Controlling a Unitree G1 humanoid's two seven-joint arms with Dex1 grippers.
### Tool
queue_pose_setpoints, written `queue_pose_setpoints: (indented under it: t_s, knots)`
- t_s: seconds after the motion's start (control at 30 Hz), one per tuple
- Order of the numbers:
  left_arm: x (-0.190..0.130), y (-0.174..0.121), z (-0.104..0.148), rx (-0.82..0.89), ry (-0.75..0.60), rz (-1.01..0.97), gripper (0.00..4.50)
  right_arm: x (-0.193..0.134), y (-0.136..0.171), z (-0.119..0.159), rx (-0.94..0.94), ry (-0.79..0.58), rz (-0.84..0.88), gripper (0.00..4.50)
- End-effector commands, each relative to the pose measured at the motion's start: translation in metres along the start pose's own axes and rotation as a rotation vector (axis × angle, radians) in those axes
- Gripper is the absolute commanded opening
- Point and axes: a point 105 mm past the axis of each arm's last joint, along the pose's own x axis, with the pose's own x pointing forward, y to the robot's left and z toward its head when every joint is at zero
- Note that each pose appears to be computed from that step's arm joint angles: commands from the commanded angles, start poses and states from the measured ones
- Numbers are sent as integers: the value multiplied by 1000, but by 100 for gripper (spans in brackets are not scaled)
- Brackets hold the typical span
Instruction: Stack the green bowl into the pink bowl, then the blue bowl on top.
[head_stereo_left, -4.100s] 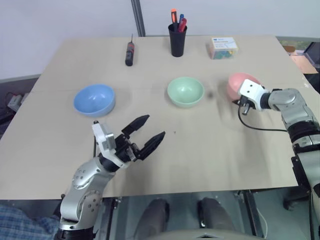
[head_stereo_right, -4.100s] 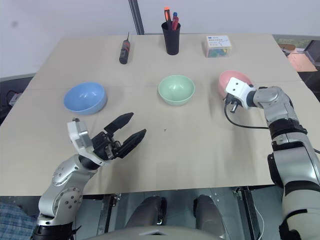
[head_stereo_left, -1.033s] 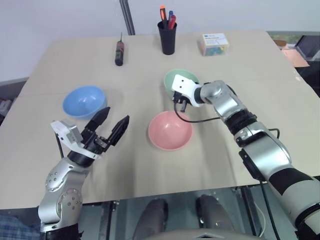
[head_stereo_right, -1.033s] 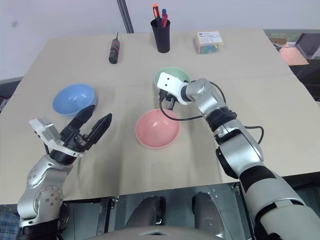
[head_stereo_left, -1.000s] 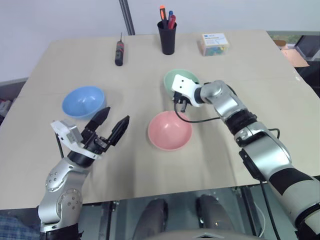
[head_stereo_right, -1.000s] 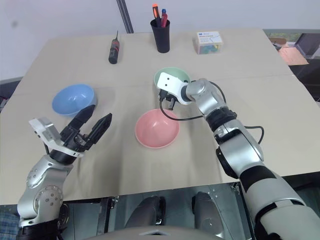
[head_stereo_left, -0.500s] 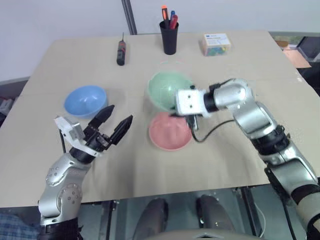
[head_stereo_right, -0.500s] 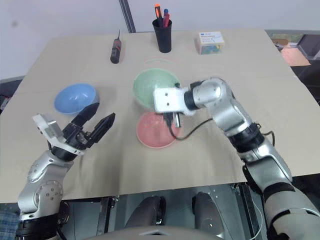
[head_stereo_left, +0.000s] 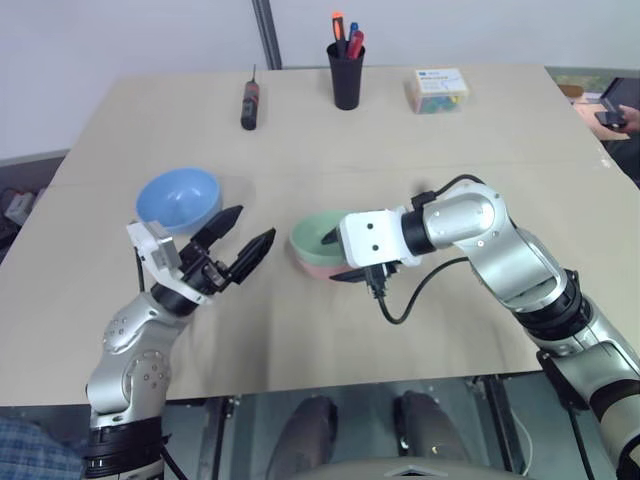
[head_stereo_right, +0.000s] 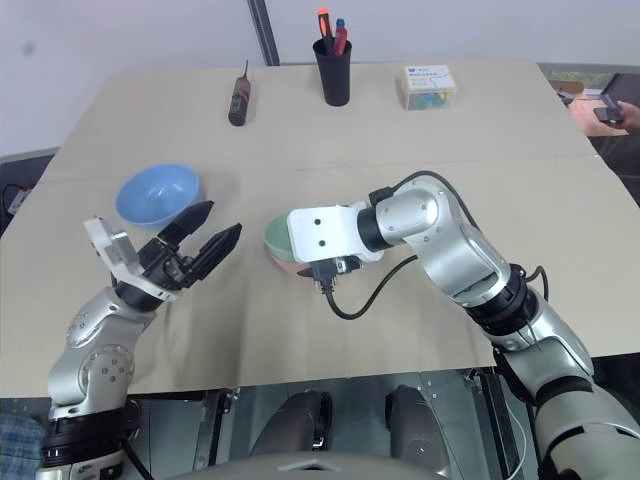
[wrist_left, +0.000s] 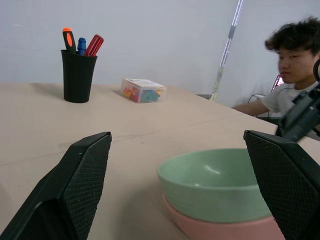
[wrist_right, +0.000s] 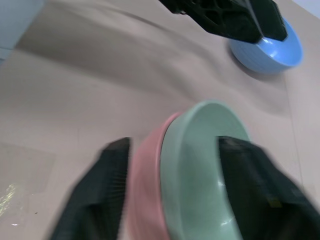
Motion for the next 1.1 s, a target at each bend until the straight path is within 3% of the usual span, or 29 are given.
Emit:
queue_pose_setpoints:
  t_s: [0.03, 0.27, 0.43, 0.57, 0.83, 1.1]
  knots:
    - [2, -1, 6, 26, -4, -20, 450, -20, -8, 11, 63, -60, -92, 427]
    - [6, 11, 0, 61, 111, 37, 450, -74, -16, 6, 394, -257, -244, 427]
    - [2, 33, -11, 264, 350, 69, 450, -113, -5, -2, 433, -358, -287, 427]
    - [-7, 65, -5, 377, 504, 134, 450, -133, 8, -18, 464, -364, -321, 427]
    - [-11, 104, 20, 464, 604, 258, 450, -146, 20, -34, 489, -304, -368, 427]
    - [-23, 133, 1, 459, 757, 341, 450, -147, 16, -36, 472, -279, -390, 427]
